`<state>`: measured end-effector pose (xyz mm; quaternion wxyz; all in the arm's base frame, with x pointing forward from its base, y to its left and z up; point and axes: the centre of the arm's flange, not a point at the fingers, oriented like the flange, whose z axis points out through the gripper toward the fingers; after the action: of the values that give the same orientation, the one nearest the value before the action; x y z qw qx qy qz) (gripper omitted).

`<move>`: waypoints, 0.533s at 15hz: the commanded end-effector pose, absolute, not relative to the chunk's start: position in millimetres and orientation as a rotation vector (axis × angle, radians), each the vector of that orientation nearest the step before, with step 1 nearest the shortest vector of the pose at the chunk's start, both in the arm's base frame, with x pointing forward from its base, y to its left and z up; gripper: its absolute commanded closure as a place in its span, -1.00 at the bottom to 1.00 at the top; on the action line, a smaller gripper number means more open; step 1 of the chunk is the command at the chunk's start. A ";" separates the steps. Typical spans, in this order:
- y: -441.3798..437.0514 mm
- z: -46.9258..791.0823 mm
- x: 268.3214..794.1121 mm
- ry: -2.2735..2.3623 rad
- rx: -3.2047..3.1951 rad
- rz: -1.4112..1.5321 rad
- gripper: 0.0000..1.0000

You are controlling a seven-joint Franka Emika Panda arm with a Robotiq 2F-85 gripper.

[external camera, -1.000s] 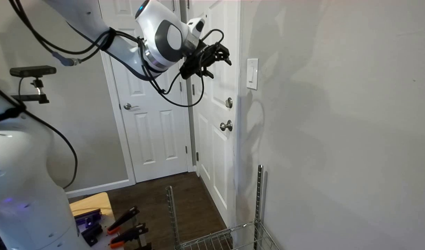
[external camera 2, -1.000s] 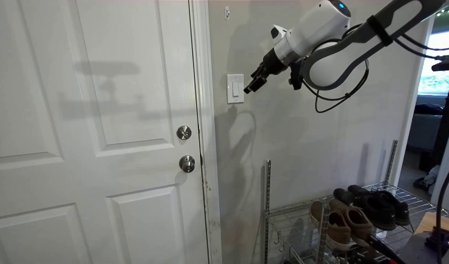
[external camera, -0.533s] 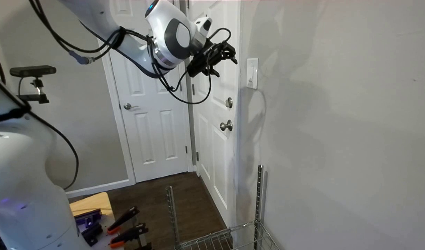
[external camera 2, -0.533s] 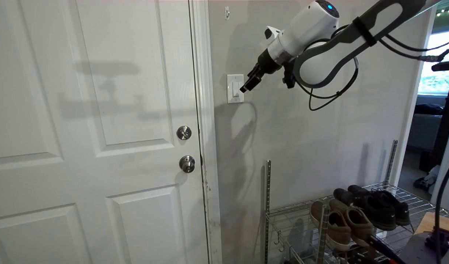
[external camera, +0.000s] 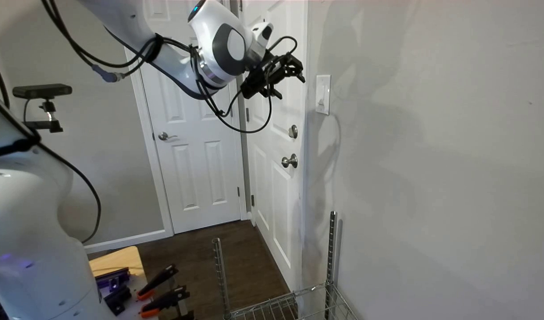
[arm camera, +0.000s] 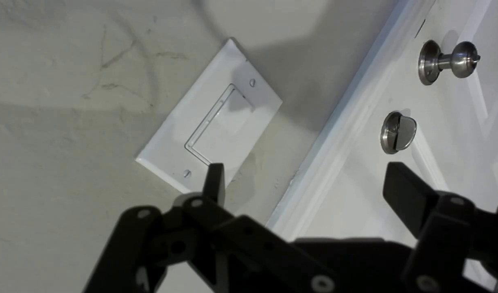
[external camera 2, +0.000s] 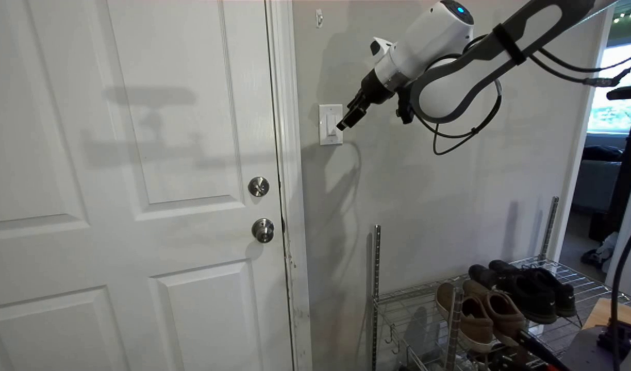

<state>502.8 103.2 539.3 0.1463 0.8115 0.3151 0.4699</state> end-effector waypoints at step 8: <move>100.2 519.2 508.9 0.910 2.380 1.296 -1.00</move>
<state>504.3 102.0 531.6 0.1434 0.8155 0.3154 0.4636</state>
